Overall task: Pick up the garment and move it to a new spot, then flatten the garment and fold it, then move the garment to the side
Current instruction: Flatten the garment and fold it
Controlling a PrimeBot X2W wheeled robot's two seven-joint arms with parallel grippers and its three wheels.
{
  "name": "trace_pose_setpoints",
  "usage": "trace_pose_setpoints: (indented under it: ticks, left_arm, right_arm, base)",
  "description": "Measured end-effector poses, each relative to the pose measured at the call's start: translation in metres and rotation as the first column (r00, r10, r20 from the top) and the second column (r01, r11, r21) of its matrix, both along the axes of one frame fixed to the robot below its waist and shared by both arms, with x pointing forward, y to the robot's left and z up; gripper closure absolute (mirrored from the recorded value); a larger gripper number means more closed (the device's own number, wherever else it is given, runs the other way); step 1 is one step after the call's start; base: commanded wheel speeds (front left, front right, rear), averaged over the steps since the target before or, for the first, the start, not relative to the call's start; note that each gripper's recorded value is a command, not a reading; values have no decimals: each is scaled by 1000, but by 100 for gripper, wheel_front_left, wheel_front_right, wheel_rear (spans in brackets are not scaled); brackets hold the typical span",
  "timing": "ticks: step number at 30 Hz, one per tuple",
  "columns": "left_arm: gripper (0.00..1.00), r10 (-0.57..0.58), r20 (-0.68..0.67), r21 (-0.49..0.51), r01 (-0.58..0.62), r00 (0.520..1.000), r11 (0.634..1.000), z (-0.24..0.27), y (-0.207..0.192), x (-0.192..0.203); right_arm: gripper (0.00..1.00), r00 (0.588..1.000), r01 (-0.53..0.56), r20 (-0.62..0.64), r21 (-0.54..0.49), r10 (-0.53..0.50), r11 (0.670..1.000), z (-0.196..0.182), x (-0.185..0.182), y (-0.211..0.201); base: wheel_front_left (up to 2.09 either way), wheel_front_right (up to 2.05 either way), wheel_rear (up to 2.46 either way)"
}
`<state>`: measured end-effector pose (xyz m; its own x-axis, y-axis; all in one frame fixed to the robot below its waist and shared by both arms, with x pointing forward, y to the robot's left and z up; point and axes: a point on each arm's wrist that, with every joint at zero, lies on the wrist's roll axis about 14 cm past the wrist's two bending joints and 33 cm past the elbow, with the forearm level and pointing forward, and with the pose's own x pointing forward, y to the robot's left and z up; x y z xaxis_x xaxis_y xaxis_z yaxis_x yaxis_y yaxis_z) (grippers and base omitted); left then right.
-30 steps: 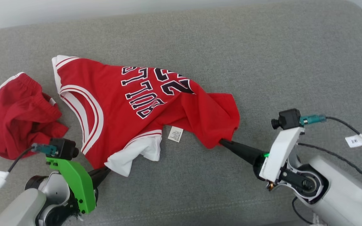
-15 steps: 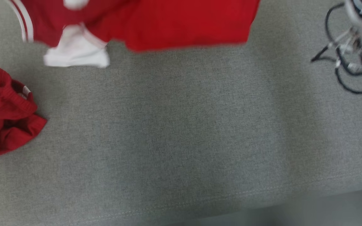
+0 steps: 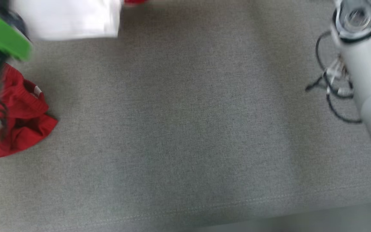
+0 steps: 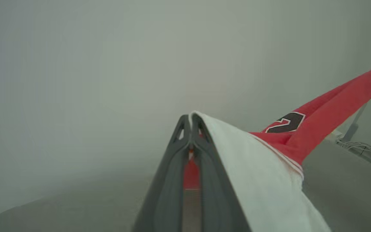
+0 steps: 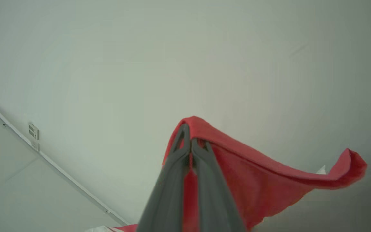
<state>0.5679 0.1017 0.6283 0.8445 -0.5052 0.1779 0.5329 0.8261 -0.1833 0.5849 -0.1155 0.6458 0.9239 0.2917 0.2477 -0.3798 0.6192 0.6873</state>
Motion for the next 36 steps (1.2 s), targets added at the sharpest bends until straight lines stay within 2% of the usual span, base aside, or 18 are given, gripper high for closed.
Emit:
trace_pose_setpoints:
  ticks: [4,8,11,18,22,27,36]
  left_arm:
    - [100,-63,-99,-72,56,993,996,-35,-18,-23]
    - [100,-78,-201,-135,51,976,989,-72,-20,-46]
    - [100,-74,-290,-164,27,954,986,-104,-16,-67]
    - [100,-91,-428,-251,-22,899,968,-140,-13,-103]
    - [100,-106,-468,-270,-28,877,962,-151,-17,-121]
    - [100,-89,-519,-286,-74,850,955,-167,-9,-140]
    - [100,-71,-558,-311,-129,827,941,-181,-1,-168]
  right_arm:
    - [100,990,-36,-140,-59,27,998,-60,-18,0]
    - [100,958,-27,-285,-46,13,999,-118,-45,-12]
    - [100,936,-41,-349,-9,36,999,-143,-67,-8]
    - [100,913,-25,-404,66,50,998,-164,-101,-15]
    - [100,920,0,-392,68,27,998,-162,-112,-27]
    - [100,912,-39,-406,65,62,997,-169,-131,-21]
    - [100,845,-63,-533,-1,53,998,-213,-181,-39]
  base:
    - [0,0,0]
    - [0,0,0]
    - [0,0,0]
    - [0,0,0]
    - [0,0,0]
    - [0,0,0]
    - [0,0,0]
